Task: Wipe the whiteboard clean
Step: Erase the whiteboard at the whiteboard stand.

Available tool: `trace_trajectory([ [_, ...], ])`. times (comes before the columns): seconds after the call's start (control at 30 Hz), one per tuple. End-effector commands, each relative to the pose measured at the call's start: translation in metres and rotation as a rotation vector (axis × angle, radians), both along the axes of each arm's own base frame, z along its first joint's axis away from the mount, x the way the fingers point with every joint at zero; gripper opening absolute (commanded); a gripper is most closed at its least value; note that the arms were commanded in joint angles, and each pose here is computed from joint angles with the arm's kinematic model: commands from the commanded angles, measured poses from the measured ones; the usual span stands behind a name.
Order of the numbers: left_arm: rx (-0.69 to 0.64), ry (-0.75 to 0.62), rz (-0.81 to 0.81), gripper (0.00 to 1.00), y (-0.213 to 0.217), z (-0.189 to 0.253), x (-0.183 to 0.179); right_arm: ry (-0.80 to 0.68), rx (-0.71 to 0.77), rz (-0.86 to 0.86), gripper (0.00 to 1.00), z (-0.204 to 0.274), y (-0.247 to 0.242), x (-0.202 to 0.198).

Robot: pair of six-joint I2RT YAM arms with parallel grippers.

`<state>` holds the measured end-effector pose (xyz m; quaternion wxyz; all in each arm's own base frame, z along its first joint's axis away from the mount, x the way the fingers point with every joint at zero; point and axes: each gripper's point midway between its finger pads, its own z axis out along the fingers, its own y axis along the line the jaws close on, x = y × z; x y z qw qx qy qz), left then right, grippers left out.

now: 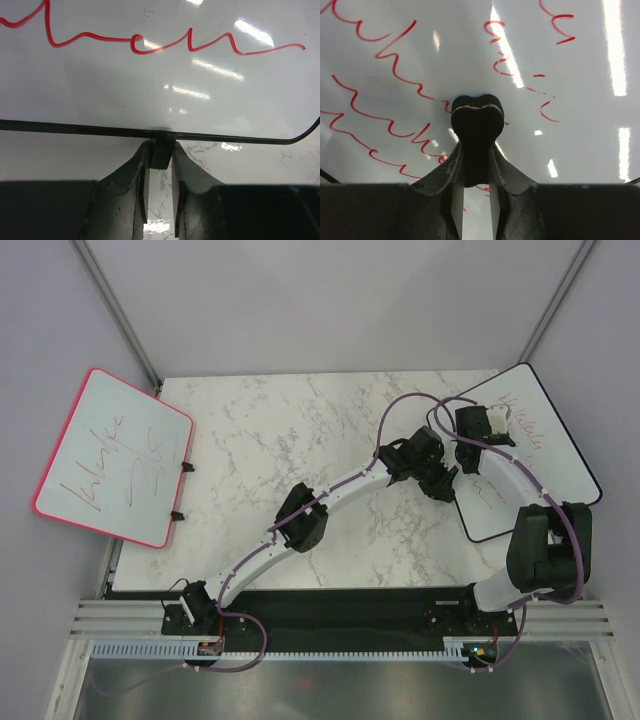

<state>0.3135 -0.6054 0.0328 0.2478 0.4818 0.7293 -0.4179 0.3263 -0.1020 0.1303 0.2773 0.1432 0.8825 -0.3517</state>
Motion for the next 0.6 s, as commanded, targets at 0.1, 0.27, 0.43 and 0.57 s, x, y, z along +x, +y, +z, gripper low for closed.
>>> trace_trajectory([
  [0.1, 0.041, 0.026, 0.070, 0.02, 0.009, -0.015, 0.014, -0.134, -0.145, -0.214, 0.00, 0.069, -0.066, -0.022],
  [0.27, 0.041, 0.026, 0.068, 0.02, 0.009, -0.015, 0.014, -0.148, -0.162, -0.215, 0.00, 0.083, -0.072, -0.026],
  [0.43, 0.043, 0.026, 0.067, 0.02, 0.010, -0.016, 0.014, -0.170, -0.157, -0.211, 0.00, 0.088, -0.073, -0.024],
  [0.57, 0.042, 0.028, 0.066, 0.02, 0.009, -0.016, 0.013, -0.153, -0.011, -0.109, 0.00, 0.049, -0.051, -0.010],
])
